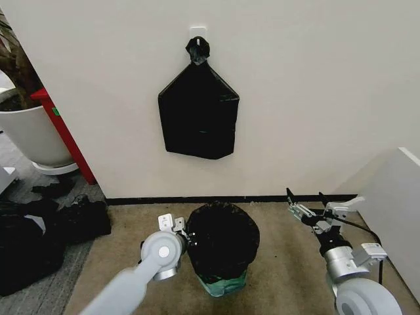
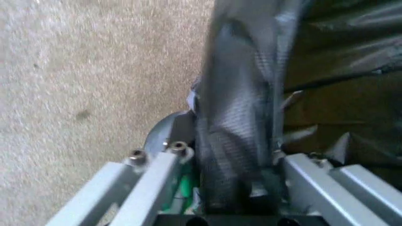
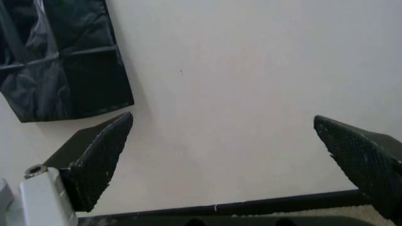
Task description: Place the garbage bag over the trash bin.
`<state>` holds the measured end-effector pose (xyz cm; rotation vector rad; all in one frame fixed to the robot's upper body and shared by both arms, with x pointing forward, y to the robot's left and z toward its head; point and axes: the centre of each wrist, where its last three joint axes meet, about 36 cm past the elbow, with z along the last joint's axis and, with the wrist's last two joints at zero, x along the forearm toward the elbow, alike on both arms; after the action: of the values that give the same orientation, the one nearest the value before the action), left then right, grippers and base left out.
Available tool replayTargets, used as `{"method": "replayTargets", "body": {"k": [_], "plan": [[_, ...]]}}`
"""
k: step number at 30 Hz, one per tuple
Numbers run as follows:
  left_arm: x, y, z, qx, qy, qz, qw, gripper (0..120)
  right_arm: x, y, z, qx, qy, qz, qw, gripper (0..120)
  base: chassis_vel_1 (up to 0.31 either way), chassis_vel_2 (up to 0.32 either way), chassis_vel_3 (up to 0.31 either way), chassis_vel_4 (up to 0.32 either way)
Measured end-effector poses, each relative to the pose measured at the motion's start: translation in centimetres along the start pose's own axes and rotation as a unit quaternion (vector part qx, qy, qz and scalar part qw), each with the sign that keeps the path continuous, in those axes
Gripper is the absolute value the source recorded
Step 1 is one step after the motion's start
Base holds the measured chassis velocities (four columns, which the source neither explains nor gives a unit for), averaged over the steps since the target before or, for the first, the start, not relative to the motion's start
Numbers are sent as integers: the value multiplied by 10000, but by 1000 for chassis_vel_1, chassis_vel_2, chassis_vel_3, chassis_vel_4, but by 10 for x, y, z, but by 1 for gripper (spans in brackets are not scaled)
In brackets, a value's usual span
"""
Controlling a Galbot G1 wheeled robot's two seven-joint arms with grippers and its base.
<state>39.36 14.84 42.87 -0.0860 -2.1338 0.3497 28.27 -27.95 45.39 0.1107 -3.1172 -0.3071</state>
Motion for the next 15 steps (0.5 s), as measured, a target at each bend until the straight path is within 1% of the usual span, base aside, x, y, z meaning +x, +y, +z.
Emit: {"method": "replayTargets", "body": {"k": [1, 6, 7, 8, 9, 10, 11, 12, 15], "plan": [[0, 0, 0, 0, 0, 0, 10000, 25, 0, 0, 0, 0, 0, 0, 10000, 100, 0, 0, 0, 0], [8, -2, -2, -46, -43, 85, 9999, 46, 1, 1, 0, -23, 8, 29, 10000, 100, 0, 0, 0, 0], [9, -2, -2, -48, -48, 96, 9999, 48, 1, 1, 0, -33, 11, 29, 10000, 100, 0, 0, 0, 0], [12, -3, -3, -50, -54, 93, 9999, 54, 1, 2, -1, -57, 17, 33, 10000, 100, 0, 0, 0, 0], [12, -3, -3, -50, -54, 93, 9999, 54, 1, 2, -1, -57, 17, 33, 10000, 100, 0, 0, 0, 0], [15, -3, -3, -53, -58, 69, 9999, 59, 1, 2, -1, -74, 21, 35, 10000, 100, 0, 0, 0, 0], [16, -3, -4, -55, -61, 44, 10000, 61, 1, 3, -1, -86, 25, 37, 10000, 100, 0, 0, 0, 0], [20, -2, -5, -53, -65, -8, 10000, 68, 1, 3, -1, -109, 34, 37, 9999, 100, 0, 0, 0, 0], [28, 3, -7, -41, -54, -110, 9999, 78, 0, 4, -2, -137, 41, 44, 9999, 100, 0, 0, 0, 0]]}}
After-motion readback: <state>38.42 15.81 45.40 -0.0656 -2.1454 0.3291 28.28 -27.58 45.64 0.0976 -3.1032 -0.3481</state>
